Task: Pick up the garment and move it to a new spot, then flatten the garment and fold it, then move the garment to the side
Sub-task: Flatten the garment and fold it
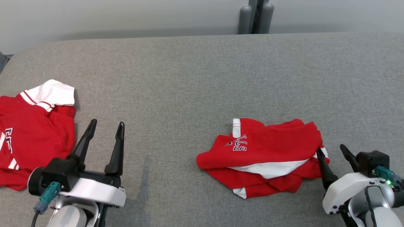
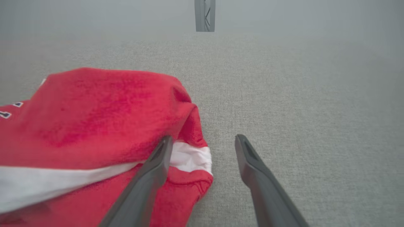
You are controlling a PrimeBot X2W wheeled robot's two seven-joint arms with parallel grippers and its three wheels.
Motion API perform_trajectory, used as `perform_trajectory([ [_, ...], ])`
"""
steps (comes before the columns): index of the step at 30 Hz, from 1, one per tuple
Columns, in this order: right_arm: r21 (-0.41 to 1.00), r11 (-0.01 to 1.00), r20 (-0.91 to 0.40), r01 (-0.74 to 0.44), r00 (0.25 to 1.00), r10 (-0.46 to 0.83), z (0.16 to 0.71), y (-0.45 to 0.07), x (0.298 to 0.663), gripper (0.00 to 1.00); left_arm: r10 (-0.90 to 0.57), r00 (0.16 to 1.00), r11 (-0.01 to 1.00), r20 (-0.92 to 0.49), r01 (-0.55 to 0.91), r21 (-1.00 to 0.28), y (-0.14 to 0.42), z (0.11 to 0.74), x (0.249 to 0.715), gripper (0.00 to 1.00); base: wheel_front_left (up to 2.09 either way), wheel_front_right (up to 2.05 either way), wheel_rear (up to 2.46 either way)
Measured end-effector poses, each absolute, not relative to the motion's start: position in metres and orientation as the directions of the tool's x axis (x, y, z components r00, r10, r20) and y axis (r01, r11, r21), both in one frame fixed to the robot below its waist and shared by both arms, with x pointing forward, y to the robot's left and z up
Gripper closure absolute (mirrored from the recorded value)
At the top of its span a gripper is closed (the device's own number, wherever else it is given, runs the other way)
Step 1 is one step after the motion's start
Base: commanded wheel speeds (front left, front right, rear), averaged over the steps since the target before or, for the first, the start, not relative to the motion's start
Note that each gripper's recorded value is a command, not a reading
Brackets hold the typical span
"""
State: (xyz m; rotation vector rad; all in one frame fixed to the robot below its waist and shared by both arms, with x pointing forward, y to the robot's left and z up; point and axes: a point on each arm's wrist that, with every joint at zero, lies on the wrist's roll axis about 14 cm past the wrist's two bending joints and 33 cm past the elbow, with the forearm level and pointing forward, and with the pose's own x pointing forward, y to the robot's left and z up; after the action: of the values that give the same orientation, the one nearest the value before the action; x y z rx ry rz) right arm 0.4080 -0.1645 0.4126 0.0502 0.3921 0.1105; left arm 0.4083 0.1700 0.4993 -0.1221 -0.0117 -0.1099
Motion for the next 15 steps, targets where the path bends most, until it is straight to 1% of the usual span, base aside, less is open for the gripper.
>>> perform_trajectory([
  [2,0.062,0.992,-0.329,-0.108,0.936,0.123,0.429,-0.163,0.407,0.00,-0.104,0.994,0.987,0.020,0.105,-0.120,0.171,0.501,0.407,0.00,0.00,0.00,0.00],
  [5,0.044,0.992,-0.211,-0.122,0.969,0.129,0.466,-0.160,0.410,0.00,-0.086,0.996,0.989,0.029,0.089,-0.117,0.174,0.505,0.405,0.00,0.00,0.00,0.00],
  [8,0.030,0.991,-0.098,-0.130,0.986,0.132,0.500,-0.159,0.412,0.00,-0.069,0.997,0.991,0.039,0.073,-0.116,0.179,0.509,0.404,0.00,0.00,0.00,0.00],
  [9,0.030,0.991,-0.098,-0.130,0.986,0.132,0.500,-0.159,0.412,0.00,-0.069,0.997,0.991,0.039,0.073,-0.116,0.179,0.509,0.404,0.00,0.00,0.00,0.00],
  [10,0.031,0.990,-0.036,-0.138,0.990,0.139,0.519,-0.157,0.412,0.00,-0.058,0.997,0.992,0.047,0.063,-0.110,0.182,0.513,0.403,0.00,0.00,0.00,0.00],
  [15,0.030,0.987,0.045,-0.155,0.987,0.154,0.545,-0.152,0.407,0.00,-0.034,0.998,0.994,0.054,0.040,-0.100,0.189,0.517,0.396,0.00,0.00,0.00,0.00],
])
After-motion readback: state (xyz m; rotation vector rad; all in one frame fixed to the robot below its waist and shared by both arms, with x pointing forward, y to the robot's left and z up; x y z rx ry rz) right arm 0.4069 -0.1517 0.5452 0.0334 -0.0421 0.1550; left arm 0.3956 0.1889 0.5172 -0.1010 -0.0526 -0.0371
